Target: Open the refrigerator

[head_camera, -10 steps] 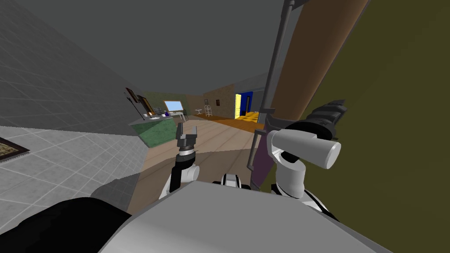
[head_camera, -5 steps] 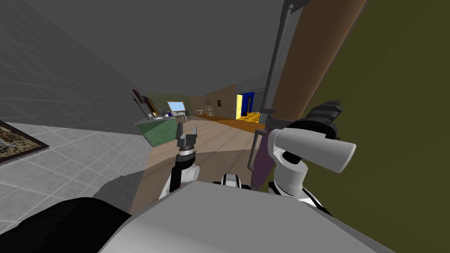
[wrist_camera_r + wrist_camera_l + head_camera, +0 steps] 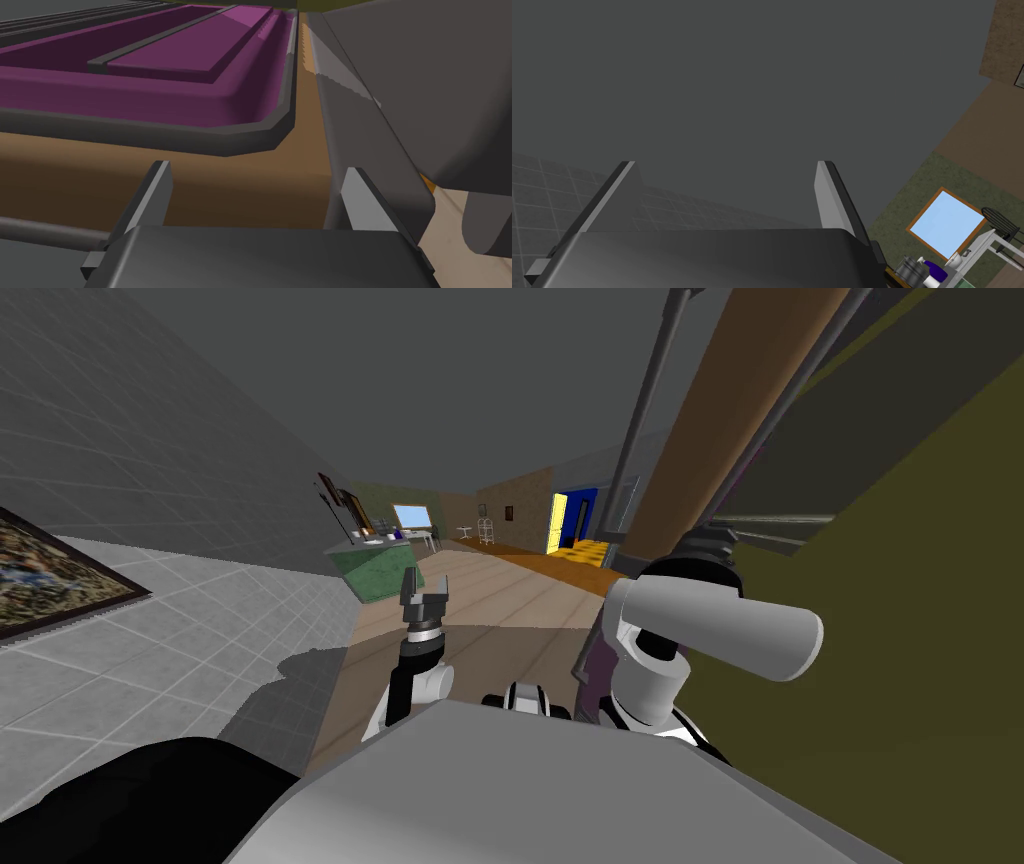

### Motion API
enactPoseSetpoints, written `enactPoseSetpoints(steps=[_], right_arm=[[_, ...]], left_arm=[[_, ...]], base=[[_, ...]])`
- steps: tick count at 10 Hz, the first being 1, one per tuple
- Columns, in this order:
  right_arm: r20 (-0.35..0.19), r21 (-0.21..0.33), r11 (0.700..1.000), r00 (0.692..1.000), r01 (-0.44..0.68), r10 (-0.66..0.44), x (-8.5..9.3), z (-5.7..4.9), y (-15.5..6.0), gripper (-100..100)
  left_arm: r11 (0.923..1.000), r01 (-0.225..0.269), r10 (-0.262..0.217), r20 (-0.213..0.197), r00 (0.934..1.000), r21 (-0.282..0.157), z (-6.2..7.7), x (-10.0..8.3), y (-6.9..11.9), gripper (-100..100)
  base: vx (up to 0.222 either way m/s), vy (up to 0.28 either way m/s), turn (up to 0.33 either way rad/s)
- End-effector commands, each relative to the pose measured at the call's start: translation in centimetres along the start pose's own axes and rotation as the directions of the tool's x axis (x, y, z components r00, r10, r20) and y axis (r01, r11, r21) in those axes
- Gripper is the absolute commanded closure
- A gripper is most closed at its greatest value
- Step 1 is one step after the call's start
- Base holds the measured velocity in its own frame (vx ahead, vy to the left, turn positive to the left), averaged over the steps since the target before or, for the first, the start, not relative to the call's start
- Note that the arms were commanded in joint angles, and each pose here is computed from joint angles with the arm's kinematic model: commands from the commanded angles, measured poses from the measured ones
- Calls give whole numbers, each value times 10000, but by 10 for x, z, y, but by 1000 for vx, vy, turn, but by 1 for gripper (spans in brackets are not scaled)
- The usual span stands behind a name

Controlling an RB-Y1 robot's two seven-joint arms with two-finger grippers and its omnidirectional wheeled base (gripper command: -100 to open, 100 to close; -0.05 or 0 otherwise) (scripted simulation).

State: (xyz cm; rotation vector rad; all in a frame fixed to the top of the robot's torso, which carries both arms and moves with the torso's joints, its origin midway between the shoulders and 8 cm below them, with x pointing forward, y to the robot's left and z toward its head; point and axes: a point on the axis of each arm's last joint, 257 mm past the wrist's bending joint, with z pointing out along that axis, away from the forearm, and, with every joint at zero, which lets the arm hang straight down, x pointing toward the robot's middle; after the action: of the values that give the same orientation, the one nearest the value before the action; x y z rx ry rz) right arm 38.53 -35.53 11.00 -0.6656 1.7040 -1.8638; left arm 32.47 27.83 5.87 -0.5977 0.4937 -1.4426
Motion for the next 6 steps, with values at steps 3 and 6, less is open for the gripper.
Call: enactPoseSetpoints(steps=[3,6], right_arm=[[831,-48,9975,9940,-704,706,-20,-13,-16,-100],[881,159,9985,9948,-517,501,-28,-13,-30,-100]], left_arm=[[10000,-1,1,0,10000,-2,0,0,0,0],[10000,-1,1,0,10000,-2,0,0,0,0]], base=[[12,29,43],[19,32,9]])
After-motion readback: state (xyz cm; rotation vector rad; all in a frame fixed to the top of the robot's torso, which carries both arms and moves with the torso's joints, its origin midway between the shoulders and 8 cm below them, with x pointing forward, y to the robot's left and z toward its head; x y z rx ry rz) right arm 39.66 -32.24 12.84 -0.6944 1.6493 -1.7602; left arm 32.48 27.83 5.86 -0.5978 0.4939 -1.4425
